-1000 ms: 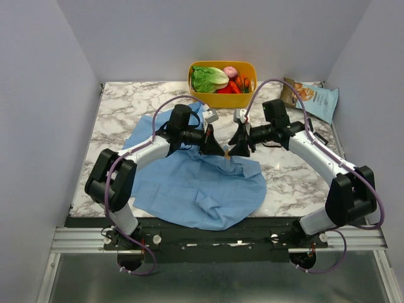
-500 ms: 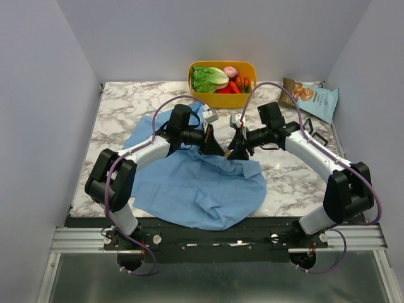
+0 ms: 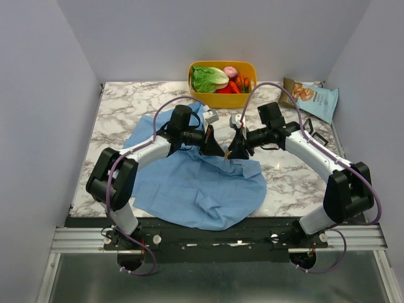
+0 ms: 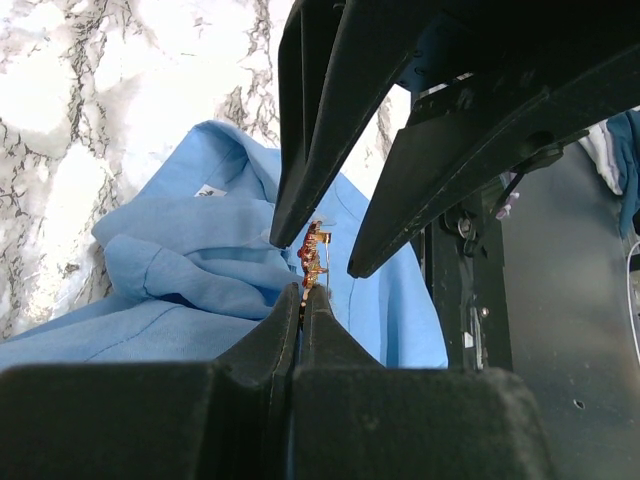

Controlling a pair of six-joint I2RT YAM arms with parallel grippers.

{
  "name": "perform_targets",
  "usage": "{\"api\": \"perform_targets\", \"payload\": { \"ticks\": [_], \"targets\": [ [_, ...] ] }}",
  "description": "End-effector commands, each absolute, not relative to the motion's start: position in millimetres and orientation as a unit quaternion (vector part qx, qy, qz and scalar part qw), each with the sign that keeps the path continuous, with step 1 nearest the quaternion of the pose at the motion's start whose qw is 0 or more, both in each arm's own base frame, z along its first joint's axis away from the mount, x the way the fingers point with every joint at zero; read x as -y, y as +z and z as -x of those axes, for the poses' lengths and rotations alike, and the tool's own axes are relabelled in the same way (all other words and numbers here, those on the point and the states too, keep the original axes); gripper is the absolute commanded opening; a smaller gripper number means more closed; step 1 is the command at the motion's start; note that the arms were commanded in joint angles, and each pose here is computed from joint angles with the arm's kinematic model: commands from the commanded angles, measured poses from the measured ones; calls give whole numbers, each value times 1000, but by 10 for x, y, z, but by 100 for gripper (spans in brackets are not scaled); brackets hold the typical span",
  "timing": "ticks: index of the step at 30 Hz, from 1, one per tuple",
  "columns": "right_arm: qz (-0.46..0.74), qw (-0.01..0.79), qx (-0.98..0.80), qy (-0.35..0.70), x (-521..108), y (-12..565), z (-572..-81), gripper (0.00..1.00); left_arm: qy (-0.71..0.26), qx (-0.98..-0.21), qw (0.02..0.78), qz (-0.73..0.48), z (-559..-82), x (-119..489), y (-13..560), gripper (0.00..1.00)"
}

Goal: Remove the brooch from the garment
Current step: Remove the brooch from the clothes.

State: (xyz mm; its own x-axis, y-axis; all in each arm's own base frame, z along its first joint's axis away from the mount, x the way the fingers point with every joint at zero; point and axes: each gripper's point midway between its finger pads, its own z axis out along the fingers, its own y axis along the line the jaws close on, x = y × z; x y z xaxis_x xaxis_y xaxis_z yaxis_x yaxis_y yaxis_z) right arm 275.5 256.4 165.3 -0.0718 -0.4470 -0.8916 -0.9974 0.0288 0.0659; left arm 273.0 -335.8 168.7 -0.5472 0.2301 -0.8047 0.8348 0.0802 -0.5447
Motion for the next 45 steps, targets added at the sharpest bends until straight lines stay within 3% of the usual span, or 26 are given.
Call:
{"api": "perform_targets", "payload": {
  "ticks": [1,45],
  "targets": [
    [587,354,-620,381,-2588,1663,-2770,44,-563,-670,276,-398,-2735,3393,1775,0],
    [592,351,-625,368,-2597,1587,-2801,30,-567,-669,272,-397,-2719,3395,1771,0]
  ]
}}
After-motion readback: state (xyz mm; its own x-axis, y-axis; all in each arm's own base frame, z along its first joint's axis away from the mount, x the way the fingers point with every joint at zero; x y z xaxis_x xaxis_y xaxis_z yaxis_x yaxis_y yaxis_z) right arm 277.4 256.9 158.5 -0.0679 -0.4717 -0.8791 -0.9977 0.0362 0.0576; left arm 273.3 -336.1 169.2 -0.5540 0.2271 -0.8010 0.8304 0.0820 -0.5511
